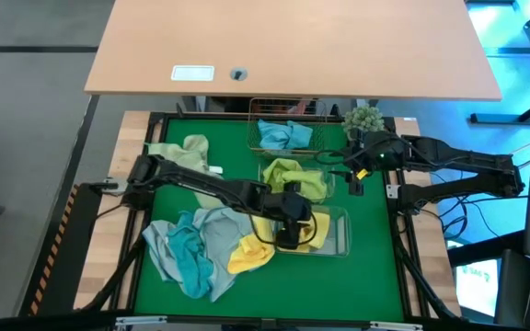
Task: Sort microfiber towel by color & place in baskets
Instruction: Put the yellow microfiber towel into the bottom transparent bin
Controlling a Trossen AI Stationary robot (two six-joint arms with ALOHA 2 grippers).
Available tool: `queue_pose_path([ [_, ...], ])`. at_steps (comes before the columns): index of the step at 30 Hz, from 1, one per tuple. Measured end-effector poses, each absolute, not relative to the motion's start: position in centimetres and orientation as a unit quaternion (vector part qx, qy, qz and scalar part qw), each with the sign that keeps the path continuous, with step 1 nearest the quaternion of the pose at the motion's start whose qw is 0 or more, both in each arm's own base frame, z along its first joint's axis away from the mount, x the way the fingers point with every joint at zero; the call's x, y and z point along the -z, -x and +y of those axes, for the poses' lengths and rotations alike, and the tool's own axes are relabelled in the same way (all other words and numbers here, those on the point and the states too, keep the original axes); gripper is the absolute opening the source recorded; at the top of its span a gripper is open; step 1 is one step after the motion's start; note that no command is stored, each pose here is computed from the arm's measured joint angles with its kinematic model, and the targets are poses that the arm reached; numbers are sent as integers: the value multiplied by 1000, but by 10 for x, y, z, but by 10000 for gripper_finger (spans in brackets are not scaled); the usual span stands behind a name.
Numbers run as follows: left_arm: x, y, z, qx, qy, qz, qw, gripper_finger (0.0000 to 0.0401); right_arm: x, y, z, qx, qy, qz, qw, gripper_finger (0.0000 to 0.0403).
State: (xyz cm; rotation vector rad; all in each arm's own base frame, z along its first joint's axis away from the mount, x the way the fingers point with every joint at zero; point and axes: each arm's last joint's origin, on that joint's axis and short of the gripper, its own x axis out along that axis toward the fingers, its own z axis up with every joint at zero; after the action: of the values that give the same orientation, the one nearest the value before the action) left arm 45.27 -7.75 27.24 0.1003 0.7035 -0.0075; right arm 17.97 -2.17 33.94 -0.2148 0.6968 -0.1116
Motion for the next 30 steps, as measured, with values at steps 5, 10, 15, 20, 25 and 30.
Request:
queue_pose_path([
  [5, -297, -430, -86, 8, -33, 360, 932, 157, -339, -180, -22, 54, 105, 341, 933, 225],
  [10, -314, -405, -102, 10, 3, 388, 921, 157, -339, -180, -22, 54, 105, 341, 933, 225],
  [15, -306, -388, -124, 4, 29, 448, 893, 157, -339, -180, -21, 51, 104, 340, 933, 225],
  [20, -291, -375, -151, -1, 53, 502, 863, 157, -339, -180, -21, 51, 104, 340, 933, 225],
  [25, -281, -371, -177, -10, 74, 504, 861, 157, -339, -180, -21, 51, 104, 340, 933, 225],
  [30, -257, -373, -193, -46, 84, 522, 848, 157, -339, -180, -21, 51, 104, 340, 933, 225],
])
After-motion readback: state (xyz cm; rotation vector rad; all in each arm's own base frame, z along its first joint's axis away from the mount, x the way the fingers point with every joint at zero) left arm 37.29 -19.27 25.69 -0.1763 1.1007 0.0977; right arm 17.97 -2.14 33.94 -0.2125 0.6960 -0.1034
